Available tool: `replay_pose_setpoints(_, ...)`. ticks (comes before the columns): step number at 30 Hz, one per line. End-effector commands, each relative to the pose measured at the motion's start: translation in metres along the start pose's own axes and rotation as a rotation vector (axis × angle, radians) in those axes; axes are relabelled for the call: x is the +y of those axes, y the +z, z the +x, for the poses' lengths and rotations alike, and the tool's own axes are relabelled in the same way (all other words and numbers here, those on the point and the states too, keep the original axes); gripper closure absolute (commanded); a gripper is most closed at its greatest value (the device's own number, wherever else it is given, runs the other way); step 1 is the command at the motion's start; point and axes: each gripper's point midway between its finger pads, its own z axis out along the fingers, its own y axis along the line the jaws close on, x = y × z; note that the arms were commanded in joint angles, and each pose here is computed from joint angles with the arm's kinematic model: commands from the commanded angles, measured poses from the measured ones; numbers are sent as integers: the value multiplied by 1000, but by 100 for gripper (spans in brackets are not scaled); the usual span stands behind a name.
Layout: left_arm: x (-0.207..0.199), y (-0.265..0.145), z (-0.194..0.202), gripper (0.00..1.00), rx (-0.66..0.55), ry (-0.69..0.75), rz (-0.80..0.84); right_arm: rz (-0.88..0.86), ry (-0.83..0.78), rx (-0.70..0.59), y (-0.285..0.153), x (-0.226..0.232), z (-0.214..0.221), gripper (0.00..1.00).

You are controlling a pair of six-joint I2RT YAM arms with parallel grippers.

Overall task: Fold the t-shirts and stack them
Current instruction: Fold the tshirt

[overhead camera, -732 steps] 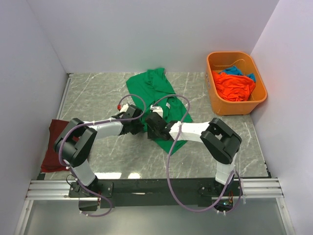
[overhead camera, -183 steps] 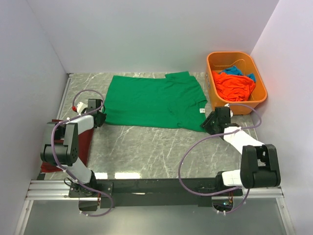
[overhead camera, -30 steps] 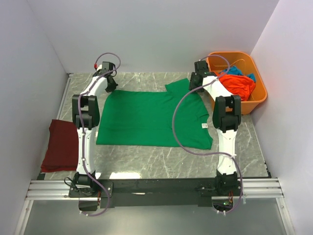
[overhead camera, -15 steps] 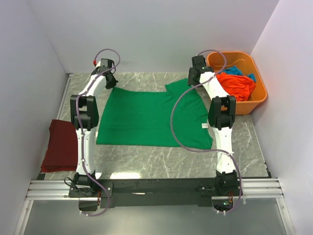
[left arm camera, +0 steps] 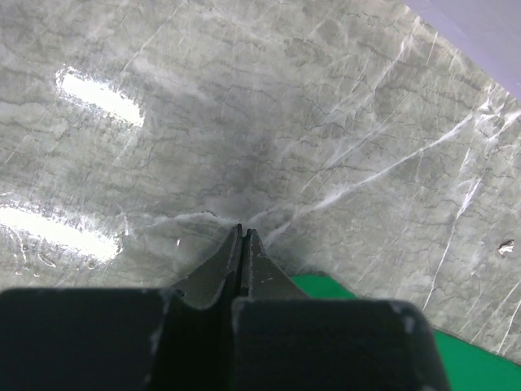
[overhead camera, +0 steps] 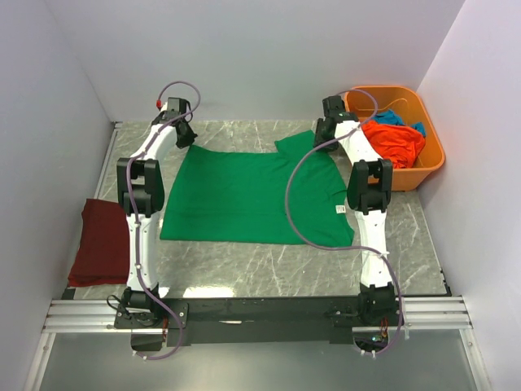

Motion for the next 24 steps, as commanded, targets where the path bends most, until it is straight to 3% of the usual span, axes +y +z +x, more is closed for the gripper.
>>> replay_pose_setpoints(1, -20, -29, -29, 100, -73, -13, 66, 6, 51, -6, -3, -5, -9, 53)
replay_pose_setpoints(14, -18, -28, -23, 100, -62, -23, 71, 41, 59, 44, 0, -14, 8, 54)
replay_pose_setpoints(24, -14, -28, -24, 100, -63, -23, 63, 50, 58, 23, -4, -14, 6, 73)
